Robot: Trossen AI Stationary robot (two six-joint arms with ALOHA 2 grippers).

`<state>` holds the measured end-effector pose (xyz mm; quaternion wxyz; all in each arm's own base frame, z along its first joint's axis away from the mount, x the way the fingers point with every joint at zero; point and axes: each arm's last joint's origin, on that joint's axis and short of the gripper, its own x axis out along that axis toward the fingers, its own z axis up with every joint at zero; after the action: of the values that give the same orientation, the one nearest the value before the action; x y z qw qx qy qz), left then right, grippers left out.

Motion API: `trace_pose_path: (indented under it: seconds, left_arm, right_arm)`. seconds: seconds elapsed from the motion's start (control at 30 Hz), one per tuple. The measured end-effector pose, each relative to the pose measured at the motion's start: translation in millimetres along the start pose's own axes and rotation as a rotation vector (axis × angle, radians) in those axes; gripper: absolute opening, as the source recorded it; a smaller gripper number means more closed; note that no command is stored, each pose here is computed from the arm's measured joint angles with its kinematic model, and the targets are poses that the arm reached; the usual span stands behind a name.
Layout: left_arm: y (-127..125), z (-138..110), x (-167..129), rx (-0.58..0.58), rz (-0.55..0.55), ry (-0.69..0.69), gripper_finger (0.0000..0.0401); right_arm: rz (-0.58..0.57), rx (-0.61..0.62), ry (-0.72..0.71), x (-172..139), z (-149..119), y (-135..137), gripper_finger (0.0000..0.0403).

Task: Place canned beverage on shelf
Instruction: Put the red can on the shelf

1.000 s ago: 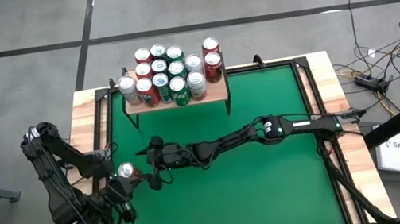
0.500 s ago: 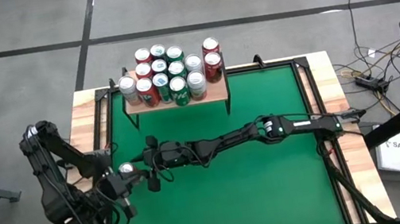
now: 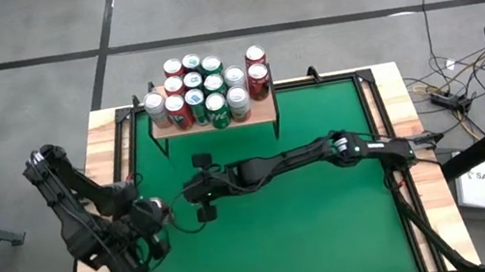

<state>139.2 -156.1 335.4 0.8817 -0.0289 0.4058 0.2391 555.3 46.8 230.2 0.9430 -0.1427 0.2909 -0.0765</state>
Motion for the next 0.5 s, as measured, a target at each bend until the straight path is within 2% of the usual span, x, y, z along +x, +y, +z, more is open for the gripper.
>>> trace_pose_path:
  seconds: [0.2,0.37,0.5]
  left_arm:
    - [16,-1,21,-0.070,0.037,0.231,0.0000]
    - [34,-1,49,-0.146,0.105,0.439,0.0000]
    - [46,-1,70,-0.180,0.146,0.585,0.0000]
  right_arm:
    - [0.024,-0.046,0.299,-52,-2,-11,0.0009]
    - [0.033,-0.015,0.390,-111,12,-24,0.0009]
    - [0.043,-0.001,0.416,-139,18,-25,0.0009]
